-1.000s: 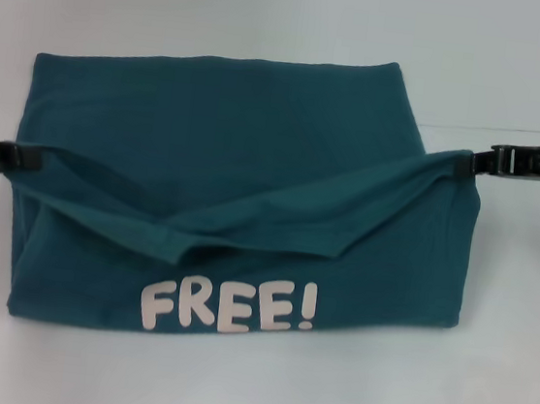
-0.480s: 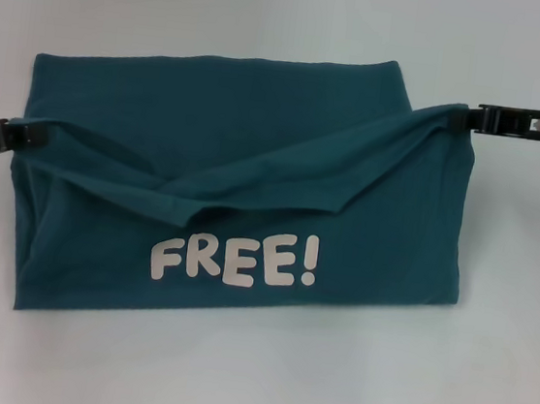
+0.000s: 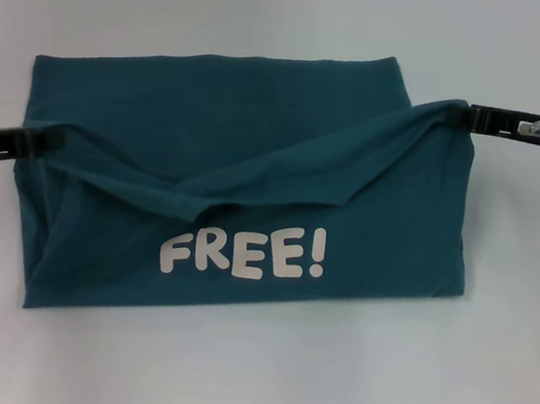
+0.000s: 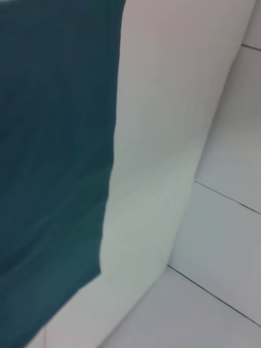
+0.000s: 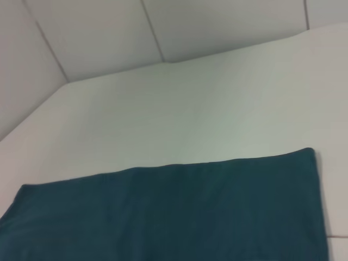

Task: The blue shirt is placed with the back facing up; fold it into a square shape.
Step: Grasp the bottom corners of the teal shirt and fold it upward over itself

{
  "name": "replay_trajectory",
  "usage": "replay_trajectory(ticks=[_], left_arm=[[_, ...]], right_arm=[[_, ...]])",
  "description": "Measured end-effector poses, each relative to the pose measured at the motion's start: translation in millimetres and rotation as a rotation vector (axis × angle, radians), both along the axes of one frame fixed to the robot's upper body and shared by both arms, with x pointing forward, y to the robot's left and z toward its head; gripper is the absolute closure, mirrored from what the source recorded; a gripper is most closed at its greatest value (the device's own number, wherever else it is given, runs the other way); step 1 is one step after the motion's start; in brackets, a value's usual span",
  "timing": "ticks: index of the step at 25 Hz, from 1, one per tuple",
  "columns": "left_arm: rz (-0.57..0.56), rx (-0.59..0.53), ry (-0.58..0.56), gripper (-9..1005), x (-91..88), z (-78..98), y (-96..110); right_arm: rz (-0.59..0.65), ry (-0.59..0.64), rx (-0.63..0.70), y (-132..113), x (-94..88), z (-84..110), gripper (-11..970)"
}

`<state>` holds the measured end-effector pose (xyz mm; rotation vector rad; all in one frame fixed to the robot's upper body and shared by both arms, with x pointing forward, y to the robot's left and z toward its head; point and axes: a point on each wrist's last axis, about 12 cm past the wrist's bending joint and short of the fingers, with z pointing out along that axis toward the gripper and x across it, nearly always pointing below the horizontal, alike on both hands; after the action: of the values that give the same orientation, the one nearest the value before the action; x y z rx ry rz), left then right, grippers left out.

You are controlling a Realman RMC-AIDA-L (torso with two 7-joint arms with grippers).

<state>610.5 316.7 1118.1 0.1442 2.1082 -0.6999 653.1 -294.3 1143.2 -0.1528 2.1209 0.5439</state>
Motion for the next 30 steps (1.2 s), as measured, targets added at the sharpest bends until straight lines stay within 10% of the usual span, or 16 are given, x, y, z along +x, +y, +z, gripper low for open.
replay_trajectory(ticks=[30], left_arm=[[0.057, 0.171, -0.025, 982, 25.0, -10.9, -14.0]], right_arm=[[-0.152, -0.041, -0.025, 1.2, 13.8, -19.7, 892]])
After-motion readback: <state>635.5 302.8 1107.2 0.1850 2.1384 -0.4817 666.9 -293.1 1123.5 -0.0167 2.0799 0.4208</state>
